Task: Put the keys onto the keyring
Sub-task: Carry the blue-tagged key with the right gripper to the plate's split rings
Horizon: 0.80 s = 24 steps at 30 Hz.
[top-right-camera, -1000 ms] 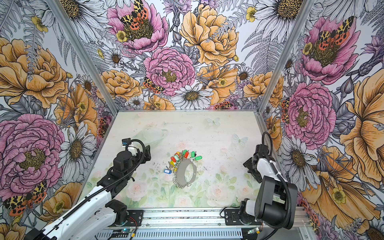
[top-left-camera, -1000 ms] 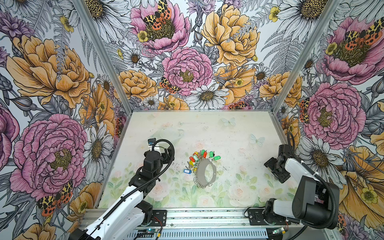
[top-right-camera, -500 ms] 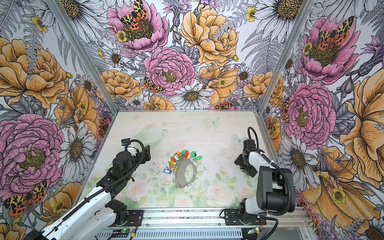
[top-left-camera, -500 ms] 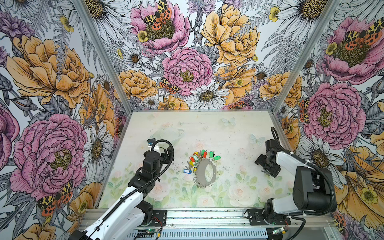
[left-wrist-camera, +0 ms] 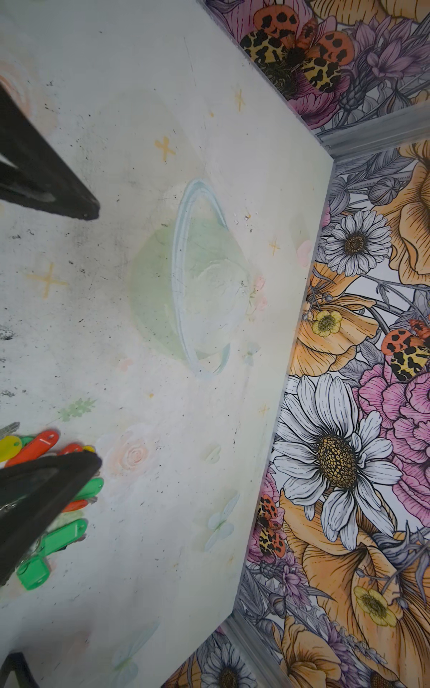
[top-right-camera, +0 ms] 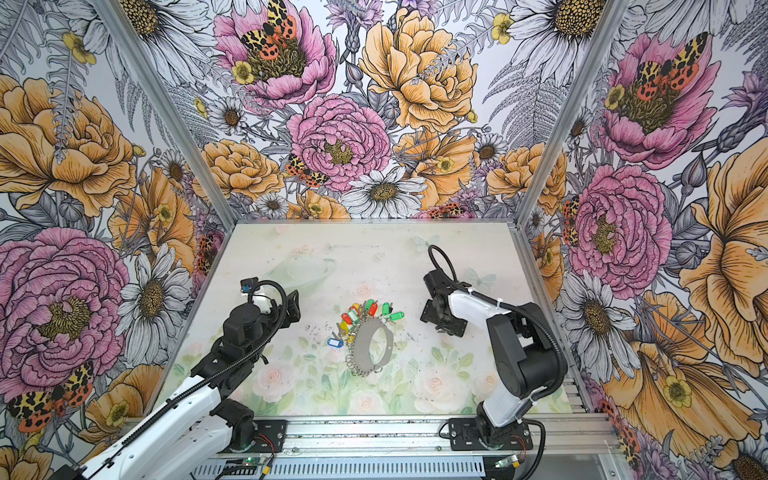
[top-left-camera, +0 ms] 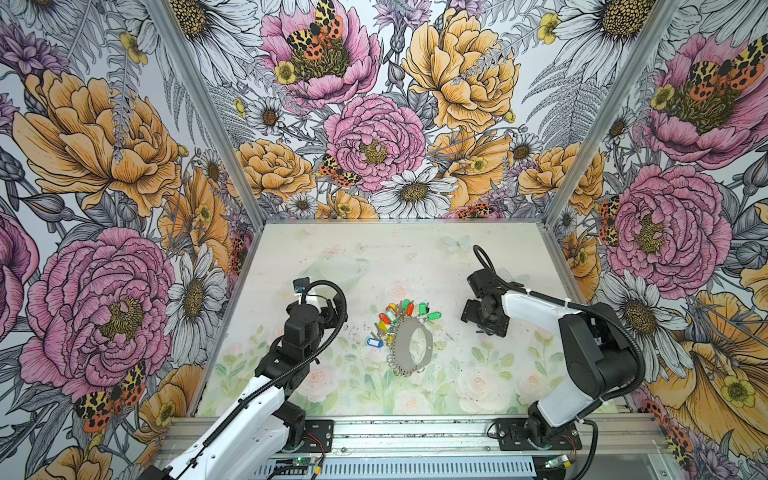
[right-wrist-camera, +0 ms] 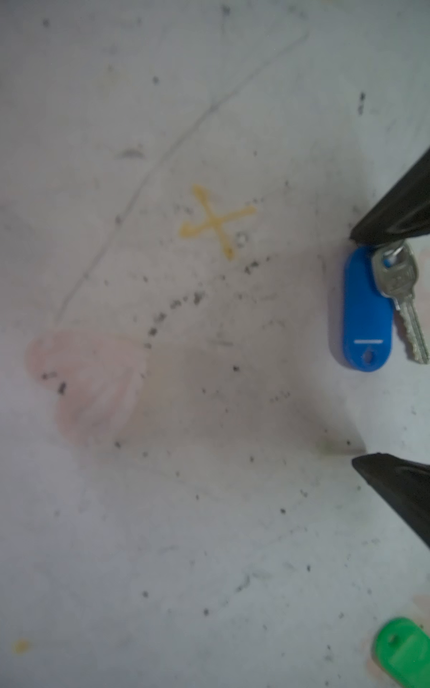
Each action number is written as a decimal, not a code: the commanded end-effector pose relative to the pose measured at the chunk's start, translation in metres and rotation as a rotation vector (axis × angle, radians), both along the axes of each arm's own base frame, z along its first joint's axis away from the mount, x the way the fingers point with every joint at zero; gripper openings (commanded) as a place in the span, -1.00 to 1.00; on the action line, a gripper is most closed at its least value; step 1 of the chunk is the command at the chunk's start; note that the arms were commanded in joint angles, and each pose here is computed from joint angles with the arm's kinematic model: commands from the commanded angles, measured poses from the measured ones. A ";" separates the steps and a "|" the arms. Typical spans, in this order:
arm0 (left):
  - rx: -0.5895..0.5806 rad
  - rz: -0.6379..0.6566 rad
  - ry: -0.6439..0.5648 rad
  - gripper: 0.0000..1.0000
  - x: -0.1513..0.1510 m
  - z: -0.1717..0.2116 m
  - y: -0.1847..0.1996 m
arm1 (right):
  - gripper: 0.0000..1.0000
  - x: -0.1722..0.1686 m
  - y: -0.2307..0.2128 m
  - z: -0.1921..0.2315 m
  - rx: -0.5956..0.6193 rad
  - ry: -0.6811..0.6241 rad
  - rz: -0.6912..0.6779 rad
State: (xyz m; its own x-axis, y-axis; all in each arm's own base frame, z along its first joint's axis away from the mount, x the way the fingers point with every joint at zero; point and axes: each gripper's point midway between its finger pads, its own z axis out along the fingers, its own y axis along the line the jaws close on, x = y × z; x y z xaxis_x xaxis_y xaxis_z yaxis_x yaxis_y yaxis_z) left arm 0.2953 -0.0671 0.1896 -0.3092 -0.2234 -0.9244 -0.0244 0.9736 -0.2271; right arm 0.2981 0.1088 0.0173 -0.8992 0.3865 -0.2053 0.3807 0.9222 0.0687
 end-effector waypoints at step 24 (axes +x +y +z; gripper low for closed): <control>0.001 0.009 0.030 0.97 0.005 -0.009 0.000 | 0.44 -0.058 0.163 0.078 0.121 -0.207 0.685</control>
